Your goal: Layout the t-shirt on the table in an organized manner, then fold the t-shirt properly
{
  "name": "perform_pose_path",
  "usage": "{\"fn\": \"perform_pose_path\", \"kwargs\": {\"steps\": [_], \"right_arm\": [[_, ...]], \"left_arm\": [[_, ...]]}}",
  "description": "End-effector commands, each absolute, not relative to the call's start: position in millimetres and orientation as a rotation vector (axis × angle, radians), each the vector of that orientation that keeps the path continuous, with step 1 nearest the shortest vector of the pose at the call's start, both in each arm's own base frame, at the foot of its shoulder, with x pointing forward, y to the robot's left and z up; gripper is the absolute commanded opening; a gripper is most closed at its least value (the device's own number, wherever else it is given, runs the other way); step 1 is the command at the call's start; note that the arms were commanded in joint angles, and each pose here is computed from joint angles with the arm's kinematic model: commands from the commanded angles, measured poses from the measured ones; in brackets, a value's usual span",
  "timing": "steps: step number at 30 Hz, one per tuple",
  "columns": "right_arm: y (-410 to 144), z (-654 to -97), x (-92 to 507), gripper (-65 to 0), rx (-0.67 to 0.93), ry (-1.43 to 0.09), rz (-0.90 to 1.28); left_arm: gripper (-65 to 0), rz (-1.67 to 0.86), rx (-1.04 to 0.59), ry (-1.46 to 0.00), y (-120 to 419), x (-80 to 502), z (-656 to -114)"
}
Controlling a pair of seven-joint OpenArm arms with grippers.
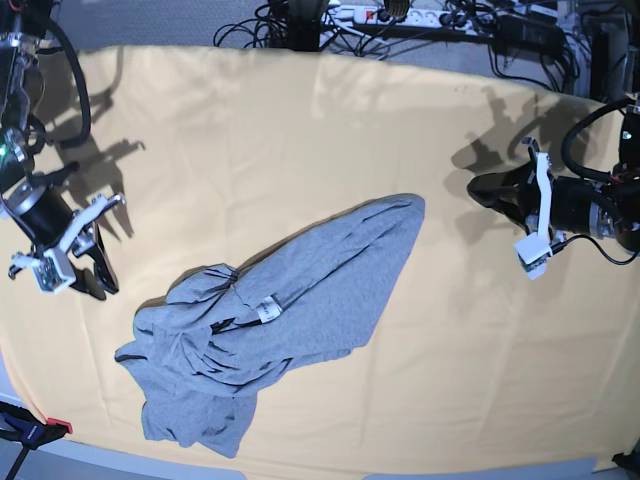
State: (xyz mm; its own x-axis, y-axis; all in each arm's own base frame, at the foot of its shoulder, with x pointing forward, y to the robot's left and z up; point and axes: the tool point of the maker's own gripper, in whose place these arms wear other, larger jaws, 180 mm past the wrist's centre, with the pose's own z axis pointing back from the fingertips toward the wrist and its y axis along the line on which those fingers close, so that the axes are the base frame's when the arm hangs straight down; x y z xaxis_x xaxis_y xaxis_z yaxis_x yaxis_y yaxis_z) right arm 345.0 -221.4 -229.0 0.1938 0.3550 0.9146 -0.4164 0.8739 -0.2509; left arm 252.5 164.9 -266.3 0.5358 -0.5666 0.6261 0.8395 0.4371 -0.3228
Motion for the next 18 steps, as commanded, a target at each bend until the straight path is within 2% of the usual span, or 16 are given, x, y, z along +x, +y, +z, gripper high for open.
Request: {"fn": "perform_pose_path", "kwargs": {"steps": [1, 3, 6, 11, 18], "right_arm": [[-224, -210, 357, -44.6, 0.053, -1.324, 0.538], [-225, -215, 373, -37.8, 0.073, -1.315, 0.526], [-225, -227, 395, -32.9, 0.132, -1.286, 0.500], [-232, -238, 433, -31.5, 0.209, -1.253, 0.425], [-258, -242, 476, -31.6, 0.357, -1.205, 0.215]], "left_arm": [[-65.0, -0.919, -0.656, -0.506, 167, 259, -253], [-65.0, -0.919, -0.657, -0.507, 167, 259, -253], [-65.0, -0.919, -0.657, -0.507, 167, 259, -253], [-65.0, -0.918, -0.657, -0.506, 167, 259, -253], [-65.0, -0.918, -0.657, -0.506, 167, 259, -253]]}}
